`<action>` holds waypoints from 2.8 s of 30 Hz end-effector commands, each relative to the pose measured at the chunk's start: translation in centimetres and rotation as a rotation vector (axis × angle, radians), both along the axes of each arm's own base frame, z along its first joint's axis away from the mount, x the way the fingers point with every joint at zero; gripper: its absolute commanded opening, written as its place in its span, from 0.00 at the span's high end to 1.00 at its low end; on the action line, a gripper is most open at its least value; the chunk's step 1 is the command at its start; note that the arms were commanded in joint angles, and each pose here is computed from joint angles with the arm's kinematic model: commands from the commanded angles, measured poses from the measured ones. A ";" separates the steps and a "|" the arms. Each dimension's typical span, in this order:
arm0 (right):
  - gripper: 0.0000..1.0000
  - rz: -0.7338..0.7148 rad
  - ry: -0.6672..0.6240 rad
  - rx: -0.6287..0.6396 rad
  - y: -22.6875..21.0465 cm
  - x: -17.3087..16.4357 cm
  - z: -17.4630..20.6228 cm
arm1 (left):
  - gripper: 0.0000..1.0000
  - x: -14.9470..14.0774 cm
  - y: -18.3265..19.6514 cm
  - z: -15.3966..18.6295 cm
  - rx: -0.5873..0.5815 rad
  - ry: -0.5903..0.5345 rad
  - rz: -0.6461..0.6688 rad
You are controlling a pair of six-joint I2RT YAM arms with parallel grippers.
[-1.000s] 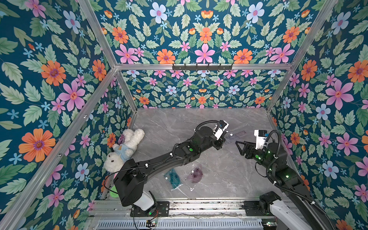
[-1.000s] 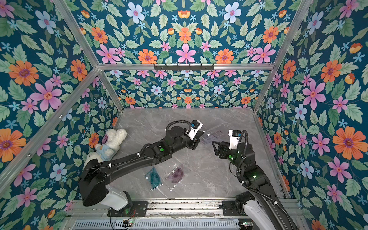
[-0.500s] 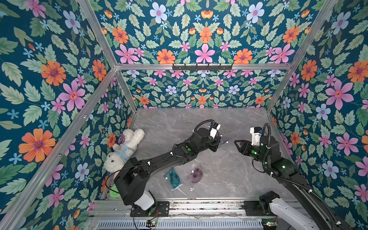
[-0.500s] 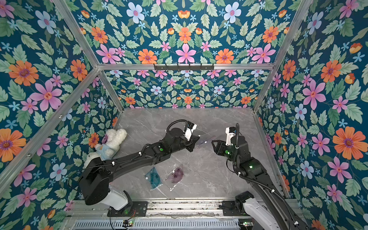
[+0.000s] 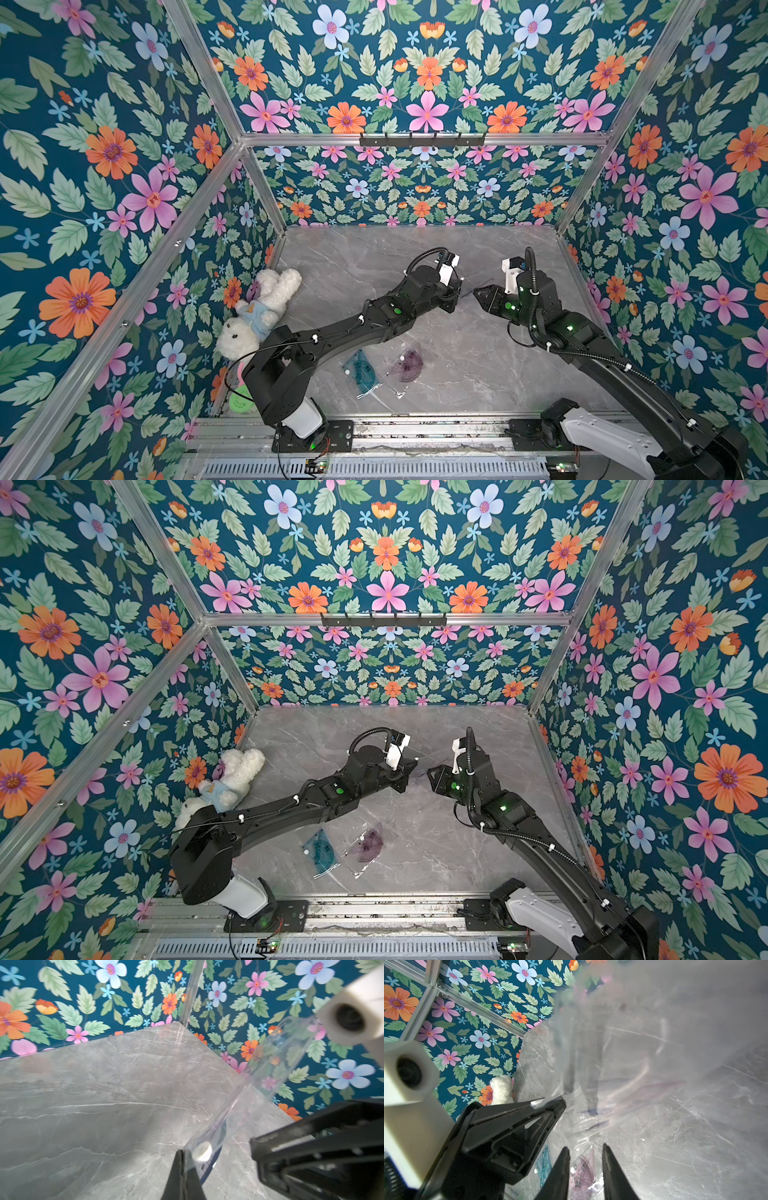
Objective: Open the ruler set and take out the ruler
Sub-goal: Take out the ruler from the ruler set bag.
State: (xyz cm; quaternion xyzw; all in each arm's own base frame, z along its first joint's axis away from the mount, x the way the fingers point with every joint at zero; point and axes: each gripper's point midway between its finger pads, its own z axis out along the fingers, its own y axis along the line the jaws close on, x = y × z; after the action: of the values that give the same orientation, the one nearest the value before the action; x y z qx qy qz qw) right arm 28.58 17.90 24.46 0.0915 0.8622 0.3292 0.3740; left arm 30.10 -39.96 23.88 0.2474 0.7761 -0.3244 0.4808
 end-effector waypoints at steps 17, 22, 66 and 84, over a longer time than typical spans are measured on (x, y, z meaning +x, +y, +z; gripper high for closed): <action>0.89 -0.028 -0.003 0.112 1.4 1.5 1.7 | 1.00 0.7 0.1 0.5 0.042 -0.085 0.114; 0.89 -0.038 0.011 0.091 1.5 2.3 0.9 | 1.00 0.5 0.0 0.8 0.026 -0.094 0.102; 0.83 -0.052 0.090 0.028 2.6 4.7 -4.1 | 1.00 -0.6 -1.1 2.1 -0.047 -0.138 0.038; 1.00 -0.055 0.064 0.009 1.5 3.5 -2.5 | 1.00 1.7 1.7 1.2 -0.033 -0.143 0.187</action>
State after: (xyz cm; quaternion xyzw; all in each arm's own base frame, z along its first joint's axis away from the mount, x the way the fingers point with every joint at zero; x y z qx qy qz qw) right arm 32.25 19.76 21.40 0.1259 0.8713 0.3220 0.3482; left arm 30.91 -39.01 24.05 0.2196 0.7591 -0.2695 0.5504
